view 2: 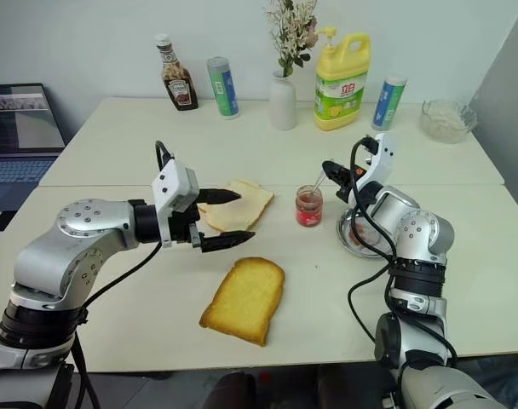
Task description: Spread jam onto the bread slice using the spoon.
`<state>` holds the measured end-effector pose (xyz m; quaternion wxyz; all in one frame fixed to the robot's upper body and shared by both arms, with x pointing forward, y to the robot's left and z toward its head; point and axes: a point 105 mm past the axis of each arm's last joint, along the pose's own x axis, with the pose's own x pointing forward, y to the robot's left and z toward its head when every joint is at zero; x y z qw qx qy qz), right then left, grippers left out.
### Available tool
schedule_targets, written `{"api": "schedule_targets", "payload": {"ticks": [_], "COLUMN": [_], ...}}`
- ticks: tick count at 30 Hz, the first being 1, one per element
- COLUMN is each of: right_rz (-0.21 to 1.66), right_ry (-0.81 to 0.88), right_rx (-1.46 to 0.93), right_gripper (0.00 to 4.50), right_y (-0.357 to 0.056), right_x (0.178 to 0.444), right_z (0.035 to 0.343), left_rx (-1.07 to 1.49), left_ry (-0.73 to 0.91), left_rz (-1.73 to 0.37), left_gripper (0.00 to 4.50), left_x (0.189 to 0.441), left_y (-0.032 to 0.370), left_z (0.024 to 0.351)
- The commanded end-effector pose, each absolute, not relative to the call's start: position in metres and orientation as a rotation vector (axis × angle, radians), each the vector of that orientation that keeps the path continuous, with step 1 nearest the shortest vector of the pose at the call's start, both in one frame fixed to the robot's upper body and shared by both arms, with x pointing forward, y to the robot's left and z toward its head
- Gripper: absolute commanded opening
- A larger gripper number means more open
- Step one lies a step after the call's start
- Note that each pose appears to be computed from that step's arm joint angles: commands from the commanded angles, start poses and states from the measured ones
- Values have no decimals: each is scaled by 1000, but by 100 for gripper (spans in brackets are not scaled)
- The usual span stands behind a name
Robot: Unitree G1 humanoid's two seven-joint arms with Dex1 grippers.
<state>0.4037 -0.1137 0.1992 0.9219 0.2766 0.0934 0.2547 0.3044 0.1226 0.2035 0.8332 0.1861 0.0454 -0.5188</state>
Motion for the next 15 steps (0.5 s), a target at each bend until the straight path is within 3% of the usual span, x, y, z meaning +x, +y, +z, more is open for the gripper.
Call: {"api": "schedule_targets", "payload": {"ticks": [1, 15], "right_rz": [530, 500], "right_ry": [120, 116], "right_rx": [624, 727], "right_gripper": [3, 3], "right_y": [-121, -130], "right_x": [405, 406], "right_z": [222, 228], "left_rx": [430, 439], "left_ry": [49, 36], "left_rz": [-1115, -1133], "left_gripper": [450, 450], "left_x": [298, 299], "left_y": [121, 115], "left_z": [214, 208]}}
